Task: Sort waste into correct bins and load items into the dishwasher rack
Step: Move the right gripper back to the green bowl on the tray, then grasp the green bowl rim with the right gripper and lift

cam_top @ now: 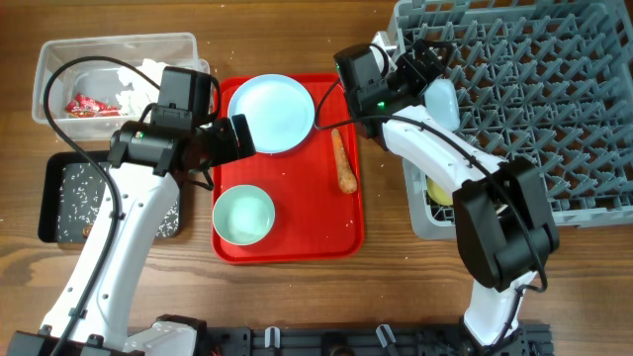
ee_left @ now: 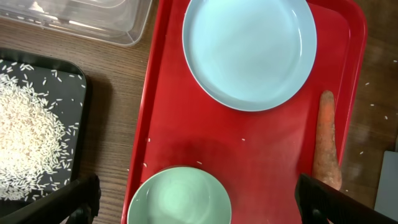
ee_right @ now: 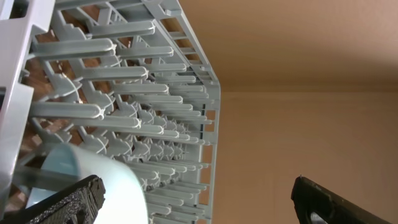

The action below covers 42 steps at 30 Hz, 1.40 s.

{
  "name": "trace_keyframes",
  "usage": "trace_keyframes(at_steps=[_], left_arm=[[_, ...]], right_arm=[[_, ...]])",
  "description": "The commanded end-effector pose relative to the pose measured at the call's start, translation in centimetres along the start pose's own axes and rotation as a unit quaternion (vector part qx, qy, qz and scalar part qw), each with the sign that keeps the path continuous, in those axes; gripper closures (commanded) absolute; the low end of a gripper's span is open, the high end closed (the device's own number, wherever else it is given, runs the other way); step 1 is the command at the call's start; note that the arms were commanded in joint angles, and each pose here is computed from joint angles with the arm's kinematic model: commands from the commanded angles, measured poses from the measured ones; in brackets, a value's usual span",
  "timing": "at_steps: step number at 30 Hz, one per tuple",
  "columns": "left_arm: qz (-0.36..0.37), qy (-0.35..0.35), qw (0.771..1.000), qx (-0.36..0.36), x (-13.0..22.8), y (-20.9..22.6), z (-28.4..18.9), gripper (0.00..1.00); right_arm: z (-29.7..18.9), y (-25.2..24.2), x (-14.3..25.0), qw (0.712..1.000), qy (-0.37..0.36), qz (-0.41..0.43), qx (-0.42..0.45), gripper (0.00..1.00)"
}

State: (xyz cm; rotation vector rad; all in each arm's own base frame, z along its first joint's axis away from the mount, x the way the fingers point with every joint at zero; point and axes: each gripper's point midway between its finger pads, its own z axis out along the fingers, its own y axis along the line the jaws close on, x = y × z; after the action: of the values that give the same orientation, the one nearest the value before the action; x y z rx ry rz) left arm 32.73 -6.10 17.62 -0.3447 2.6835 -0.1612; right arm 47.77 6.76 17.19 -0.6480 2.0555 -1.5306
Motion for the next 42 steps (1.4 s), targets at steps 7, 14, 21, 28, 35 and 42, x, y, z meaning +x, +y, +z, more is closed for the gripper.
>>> trace_keyframes(at_steps=[7,14,21,28,35,42], left_arm=[[0.002,-0.004,1.000,-0.004,-0.3,0.2,0.0,0.00],[0.000,-0.012,1.000,0.000,-0.7,0.0,0.0,0.00],[-0.001,-0.029,1.000,0.007,-1.5,-0.4,-0.1,0.00],[-0.084,-0.049,0.995,0.005,-3.5,2.1,-0.7,0.00],[-0.229,-0.033,0.971,0.066,-5.1,9.2,-1.7,0.00],[-0.212,-0.050,0.976,0.017,-5.2,13.0,-2.0,0.00]], right_arm=[[-3.9,-7.5,-0.8,0.961,-0.101,0.244,-0.081,0.00],[-19.2,-2.1,-2.6,0.765,-0.315,0.170,-0.535,0.00],[-26.2,-0.6,-1.1,0.613,-0.276,0.186,-0.716,0.00],[-25.7,-1.6,-2.5,0.597,-0.227,0.268,-0.722,0.00],[-26.3,1.7,-4.0,0.604,-0.161,0.298,-0.721,0.02],[-27.7,9.7,-5.5,0.634,-0.057,0.318,-0.703,0.07]])
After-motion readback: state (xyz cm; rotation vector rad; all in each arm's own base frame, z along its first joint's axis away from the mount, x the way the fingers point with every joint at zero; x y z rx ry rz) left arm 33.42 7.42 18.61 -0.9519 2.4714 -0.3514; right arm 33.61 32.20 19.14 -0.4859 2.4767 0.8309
